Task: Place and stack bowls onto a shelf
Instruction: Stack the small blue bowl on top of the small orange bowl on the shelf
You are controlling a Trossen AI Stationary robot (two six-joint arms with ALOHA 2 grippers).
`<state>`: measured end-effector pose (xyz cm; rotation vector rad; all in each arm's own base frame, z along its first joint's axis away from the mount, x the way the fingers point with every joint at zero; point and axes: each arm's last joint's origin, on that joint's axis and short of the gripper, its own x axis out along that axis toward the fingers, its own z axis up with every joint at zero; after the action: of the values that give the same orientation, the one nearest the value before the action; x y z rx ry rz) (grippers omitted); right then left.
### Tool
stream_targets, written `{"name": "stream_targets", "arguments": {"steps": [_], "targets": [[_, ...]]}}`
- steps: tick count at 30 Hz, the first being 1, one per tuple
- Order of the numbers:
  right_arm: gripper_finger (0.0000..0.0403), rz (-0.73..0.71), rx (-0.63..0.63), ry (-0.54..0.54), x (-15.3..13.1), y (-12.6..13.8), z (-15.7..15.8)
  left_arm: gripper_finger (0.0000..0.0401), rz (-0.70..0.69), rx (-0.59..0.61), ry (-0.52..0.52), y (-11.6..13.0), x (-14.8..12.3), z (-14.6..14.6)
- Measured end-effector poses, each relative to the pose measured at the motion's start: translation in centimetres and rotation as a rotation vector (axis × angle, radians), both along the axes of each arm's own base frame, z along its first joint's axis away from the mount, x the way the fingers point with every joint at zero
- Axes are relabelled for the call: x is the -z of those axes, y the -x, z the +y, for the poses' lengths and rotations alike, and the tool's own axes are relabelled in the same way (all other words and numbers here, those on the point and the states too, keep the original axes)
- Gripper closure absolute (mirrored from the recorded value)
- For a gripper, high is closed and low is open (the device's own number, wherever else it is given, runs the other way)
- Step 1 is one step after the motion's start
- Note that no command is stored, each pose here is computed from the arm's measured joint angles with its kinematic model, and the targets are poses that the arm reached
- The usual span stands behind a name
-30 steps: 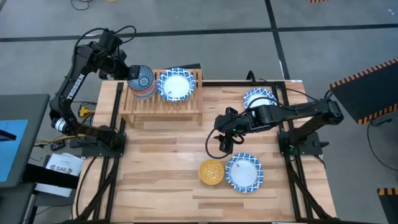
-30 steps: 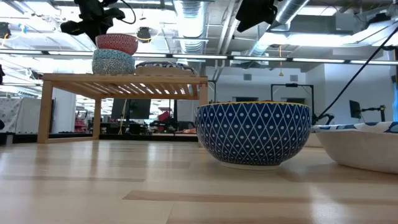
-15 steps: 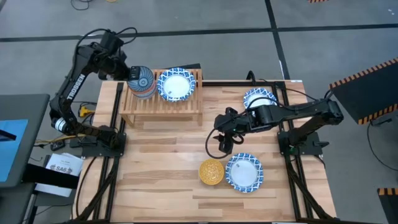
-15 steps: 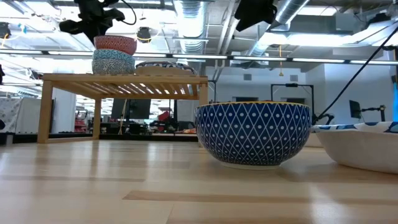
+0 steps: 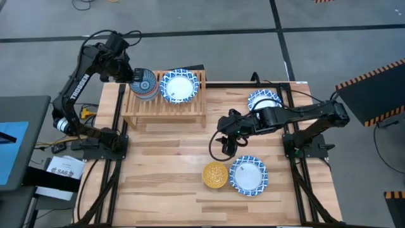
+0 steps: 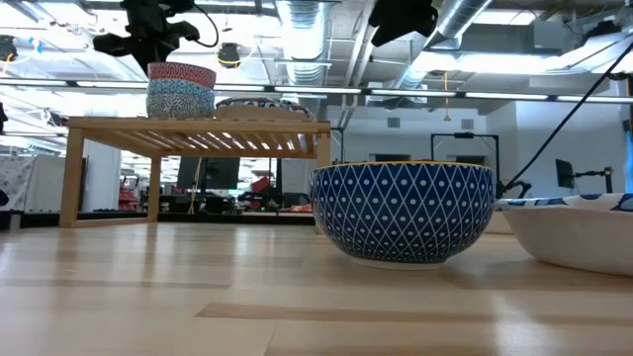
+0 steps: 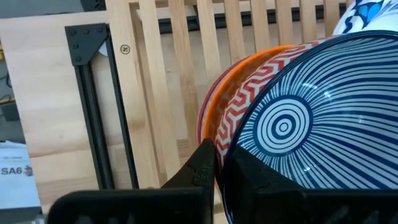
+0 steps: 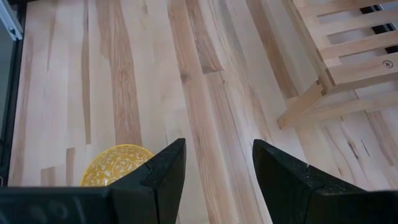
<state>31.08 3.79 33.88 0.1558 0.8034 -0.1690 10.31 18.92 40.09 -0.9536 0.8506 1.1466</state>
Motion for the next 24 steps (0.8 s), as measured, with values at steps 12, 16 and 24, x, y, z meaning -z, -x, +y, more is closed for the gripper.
{"name": "stream_targets", "arguments": {"steps": [12,16,24], "targets": [[0.0191,0.000,0.000,0.000,0.00,0.00,0.00,0.0363,0.001,-0.003,-0.012,-0.10,0.03,0.23],[0.0191,-0.001,0.000,0.000,0.00,-0.01,0.00,0.0351,0.000,-0.002,-0.013,-0.10,0.01,0.22],[0.0191,-0.001,0.003,-0.003,0.00,-0.01,0.00,0.0306,-0.023,-0.007,-0.047,-0.16,-0.30,0.33]]}}
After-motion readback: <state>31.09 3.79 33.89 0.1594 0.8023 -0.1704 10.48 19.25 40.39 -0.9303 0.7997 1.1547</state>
